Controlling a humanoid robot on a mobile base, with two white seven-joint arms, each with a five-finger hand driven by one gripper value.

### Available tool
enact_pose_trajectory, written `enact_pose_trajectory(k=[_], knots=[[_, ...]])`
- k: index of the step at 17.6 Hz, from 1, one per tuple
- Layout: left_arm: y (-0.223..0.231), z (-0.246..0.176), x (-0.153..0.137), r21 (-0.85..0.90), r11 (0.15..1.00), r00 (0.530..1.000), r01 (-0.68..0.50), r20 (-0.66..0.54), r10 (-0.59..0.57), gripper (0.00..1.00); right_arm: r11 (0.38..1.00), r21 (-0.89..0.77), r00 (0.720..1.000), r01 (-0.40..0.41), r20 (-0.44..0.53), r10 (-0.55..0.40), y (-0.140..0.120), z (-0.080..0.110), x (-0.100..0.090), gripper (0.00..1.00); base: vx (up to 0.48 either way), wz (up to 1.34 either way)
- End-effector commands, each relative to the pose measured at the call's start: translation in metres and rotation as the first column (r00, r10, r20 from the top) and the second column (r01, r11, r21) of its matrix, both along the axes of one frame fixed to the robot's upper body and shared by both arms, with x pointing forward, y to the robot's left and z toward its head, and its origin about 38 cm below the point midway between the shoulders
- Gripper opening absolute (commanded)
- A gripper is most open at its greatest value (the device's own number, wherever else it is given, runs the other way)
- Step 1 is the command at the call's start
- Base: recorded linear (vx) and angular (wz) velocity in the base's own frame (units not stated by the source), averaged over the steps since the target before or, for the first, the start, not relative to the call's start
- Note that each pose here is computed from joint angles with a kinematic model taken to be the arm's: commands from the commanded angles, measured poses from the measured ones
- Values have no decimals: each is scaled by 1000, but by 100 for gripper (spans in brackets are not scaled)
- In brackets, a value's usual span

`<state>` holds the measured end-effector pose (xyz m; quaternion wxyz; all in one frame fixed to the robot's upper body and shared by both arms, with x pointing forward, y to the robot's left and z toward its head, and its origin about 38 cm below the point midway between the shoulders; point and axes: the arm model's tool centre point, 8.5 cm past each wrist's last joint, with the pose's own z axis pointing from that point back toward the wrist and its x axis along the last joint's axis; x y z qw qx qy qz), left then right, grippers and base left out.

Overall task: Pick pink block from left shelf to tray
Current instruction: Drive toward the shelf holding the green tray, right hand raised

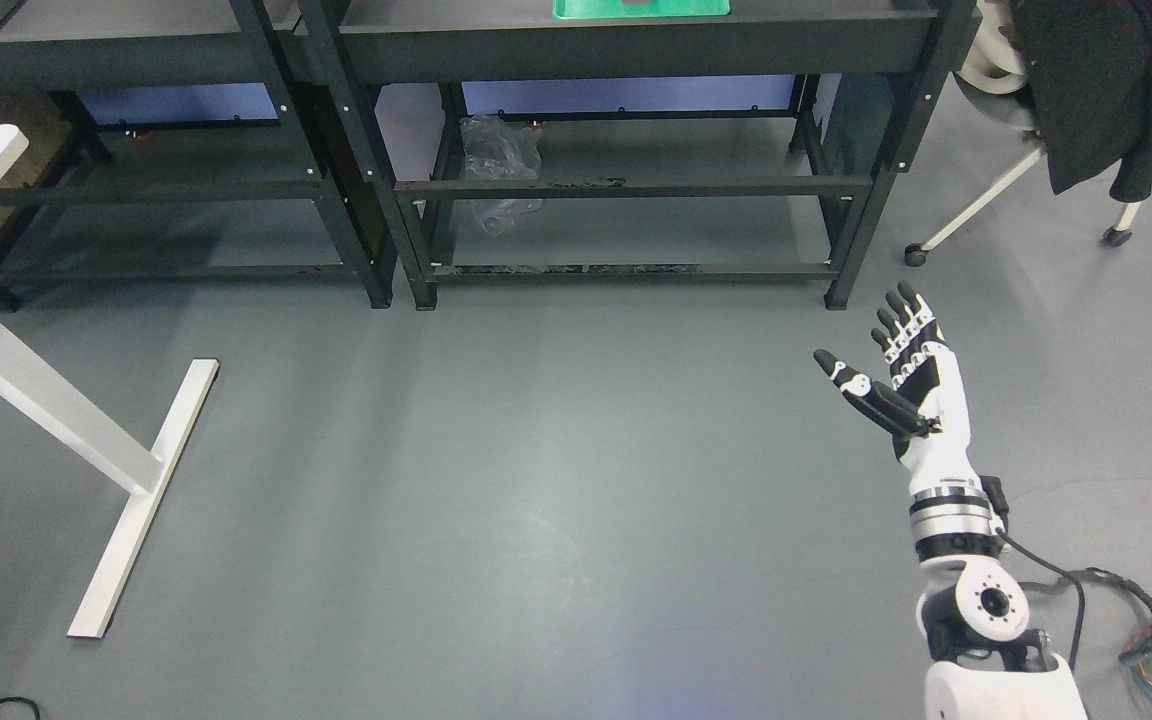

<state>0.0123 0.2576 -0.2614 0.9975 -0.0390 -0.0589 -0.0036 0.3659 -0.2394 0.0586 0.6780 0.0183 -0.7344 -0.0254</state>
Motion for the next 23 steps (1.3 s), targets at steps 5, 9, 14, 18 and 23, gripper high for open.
enact_pose_trajectory(k=[5, 9, 14, 18, 23], knots=[[11, 1, -7, 15, 1000, 1000, 0, -2, 0, 100, 1000, -16, 1000, -18, -20, 17, 1, -8, -9, 100, 0, 0], [11, 1, -7, 15, 1000, 1000, 0, -2, 0, 100, 1000, -16, 1000, -18, -14, 18, 1, -5, -8, 100, 0, 0], [11, 1, -7, 15, 1000, 1000, 0, -2, 0, 100, 1000, -15, 1000, -18, -10, 18, -1, -3, -5, 100, 9, 0], [11, 1, -7, 15, 1000, 1000, 0, -2, 0, 100, 1000, -15, 1000, -15, -7, 15, -2, -3, -5, 100, 50, -1], [11, 1, -7, 15, 1000, 1000, 0, -2, 0, 100, 990, -140, 1000, -5, -3, 5, -1, -2, -4, 100, 125, -25]])
